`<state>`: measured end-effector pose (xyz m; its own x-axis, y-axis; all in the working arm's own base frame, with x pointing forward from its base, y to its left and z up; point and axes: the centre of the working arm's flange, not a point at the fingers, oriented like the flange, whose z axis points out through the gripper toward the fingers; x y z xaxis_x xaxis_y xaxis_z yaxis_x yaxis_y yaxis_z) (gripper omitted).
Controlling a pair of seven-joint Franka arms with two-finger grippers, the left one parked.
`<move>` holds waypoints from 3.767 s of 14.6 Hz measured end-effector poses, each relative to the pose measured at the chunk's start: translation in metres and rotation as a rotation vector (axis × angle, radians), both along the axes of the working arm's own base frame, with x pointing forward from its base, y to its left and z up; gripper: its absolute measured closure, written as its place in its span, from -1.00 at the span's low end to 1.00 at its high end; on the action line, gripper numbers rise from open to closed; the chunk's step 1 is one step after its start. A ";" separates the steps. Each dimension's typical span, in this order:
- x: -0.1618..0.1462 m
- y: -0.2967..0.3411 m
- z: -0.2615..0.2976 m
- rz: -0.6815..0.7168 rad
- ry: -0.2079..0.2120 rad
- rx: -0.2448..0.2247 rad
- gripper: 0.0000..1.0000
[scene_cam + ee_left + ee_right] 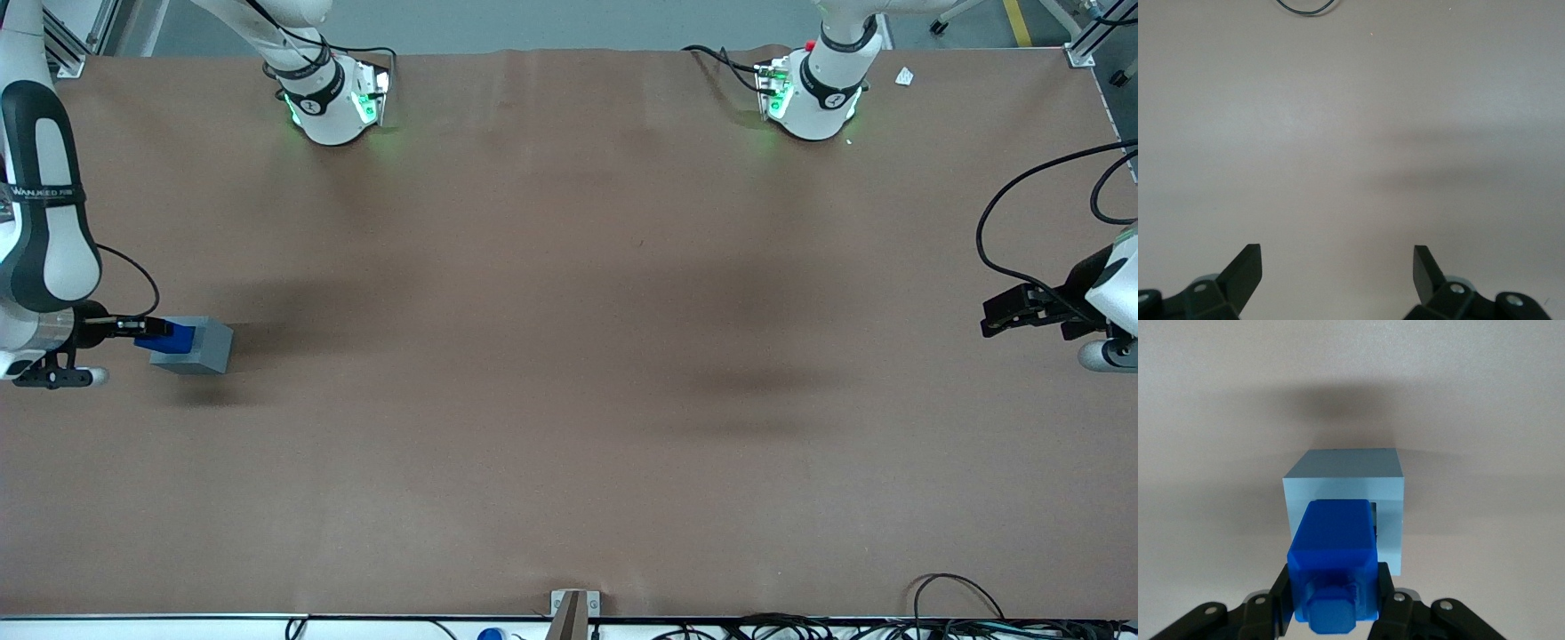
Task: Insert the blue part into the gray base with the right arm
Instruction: 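Lower the blue block into the gray base's socket, then open the right gripper to release the block in the base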
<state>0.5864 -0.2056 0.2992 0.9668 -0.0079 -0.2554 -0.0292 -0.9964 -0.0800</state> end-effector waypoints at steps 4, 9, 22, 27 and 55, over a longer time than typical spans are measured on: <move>0.000 0.000 0.000 0.000 -0.001 0.000 -0.02; 0.000 0.000 0.000 0.000 0.000 0.000 -0.02; 0.000 0.000 0.000 0.000 0.003 0.001 -0.02; -0.003 0.002 -0.005 0.001 0.018 0.007 -0.02; -0.004 -0.009 -0.006 -0.015 0.001 0.000 -0.11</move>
<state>0.5823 -0.2142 0.2935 0.9664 -0.0228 -0.2561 -0.0447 -0.9958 -0.0801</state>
